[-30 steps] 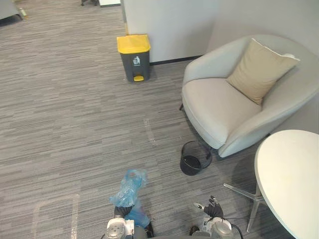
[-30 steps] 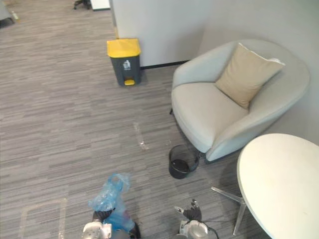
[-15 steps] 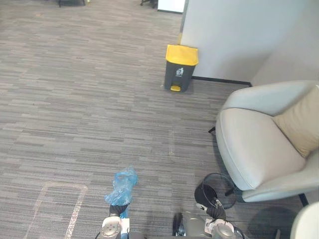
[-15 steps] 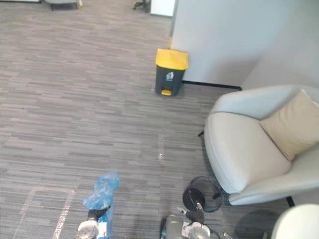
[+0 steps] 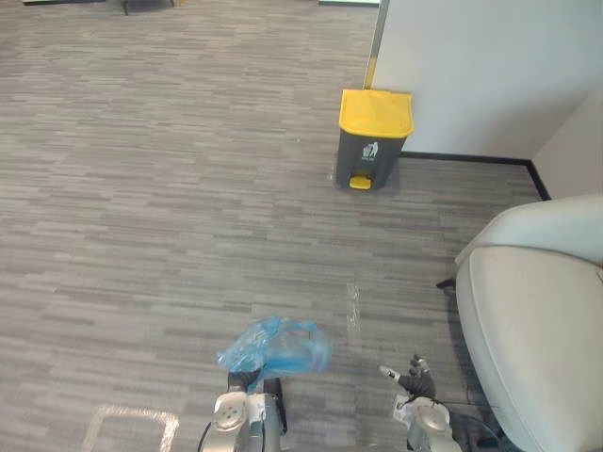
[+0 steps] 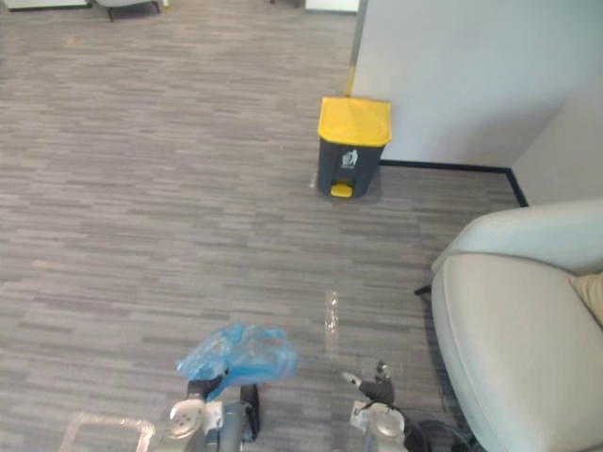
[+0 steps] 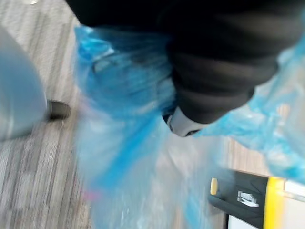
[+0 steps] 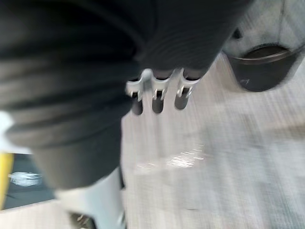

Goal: Gather rubbish on tea table into small bin, then transfer packed bag to large trash can.

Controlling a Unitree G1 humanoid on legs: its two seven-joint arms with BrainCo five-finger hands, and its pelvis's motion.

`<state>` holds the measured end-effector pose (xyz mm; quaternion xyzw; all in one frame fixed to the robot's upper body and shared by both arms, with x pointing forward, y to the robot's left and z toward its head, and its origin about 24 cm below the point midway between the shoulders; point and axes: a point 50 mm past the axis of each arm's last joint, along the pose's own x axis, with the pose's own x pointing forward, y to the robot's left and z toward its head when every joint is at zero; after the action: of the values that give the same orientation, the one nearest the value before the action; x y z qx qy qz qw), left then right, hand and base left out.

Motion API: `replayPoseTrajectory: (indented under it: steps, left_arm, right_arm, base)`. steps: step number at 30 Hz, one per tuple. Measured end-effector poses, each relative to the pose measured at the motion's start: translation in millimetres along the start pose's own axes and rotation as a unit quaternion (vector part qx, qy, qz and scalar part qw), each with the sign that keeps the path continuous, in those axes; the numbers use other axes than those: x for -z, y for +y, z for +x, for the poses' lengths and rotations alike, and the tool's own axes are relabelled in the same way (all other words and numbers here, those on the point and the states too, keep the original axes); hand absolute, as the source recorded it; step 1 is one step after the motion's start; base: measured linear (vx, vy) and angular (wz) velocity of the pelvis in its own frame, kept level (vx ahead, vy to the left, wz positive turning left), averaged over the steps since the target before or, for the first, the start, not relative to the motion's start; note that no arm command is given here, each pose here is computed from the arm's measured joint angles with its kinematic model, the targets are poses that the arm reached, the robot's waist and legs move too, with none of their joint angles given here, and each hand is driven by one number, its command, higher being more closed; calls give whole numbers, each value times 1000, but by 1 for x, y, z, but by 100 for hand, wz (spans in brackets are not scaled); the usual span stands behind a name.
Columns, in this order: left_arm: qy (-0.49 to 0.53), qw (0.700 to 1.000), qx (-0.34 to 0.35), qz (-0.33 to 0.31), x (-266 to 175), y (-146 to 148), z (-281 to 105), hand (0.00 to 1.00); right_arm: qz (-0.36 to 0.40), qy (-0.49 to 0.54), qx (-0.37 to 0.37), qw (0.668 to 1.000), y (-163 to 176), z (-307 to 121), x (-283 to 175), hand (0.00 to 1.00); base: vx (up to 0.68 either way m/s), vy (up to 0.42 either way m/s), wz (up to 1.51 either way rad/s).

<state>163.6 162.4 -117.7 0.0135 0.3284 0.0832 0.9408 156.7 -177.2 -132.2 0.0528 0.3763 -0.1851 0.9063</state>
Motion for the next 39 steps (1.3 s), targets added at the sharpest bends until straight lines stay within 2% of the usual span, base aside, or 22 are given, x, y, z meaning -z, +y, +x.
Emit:
replayPoseTrajectory:
  steps: [7,14,18,24,29,33,39]
  left_arm:
    - [10,1000,3,9,6,0,-3,100]
    - [25,1000,-4,6,10,3,0,100]
    - [36,999,6,-6,14,-9,-2,100]
    - [13,999,30,-23,3,-23,-2,100]
    - [3,999,33,-22,-1,-24,-2,100]
    - [6,1000,26,-1,-2,-14,4,100]
    - [17,999,33,8,5,-17,0,100]
  right_arm:
    - [-22,18,-8,1000,1,-7,15,0]
    - [-26,10,-4,1000,-3,-4,9,0]
    - [-33,6,4,999,-10,2,1,0]
    - [-30,-1,-20,999,6,-4,3,0]
    - [-25,-15,-16,999,5,-3,-3,0]
    - [-32,18,-21,999,9,-5,11,0]
    - [-34,21,-28,999,12,-6,13,0]
  base:
    - [293,136,-35]
    - [439,-105,16]
    - [579,-174,31]
    - [428,-75,13]
    - [405,177,-46]
    - [341,226,-14]
    - [304,195,-48]
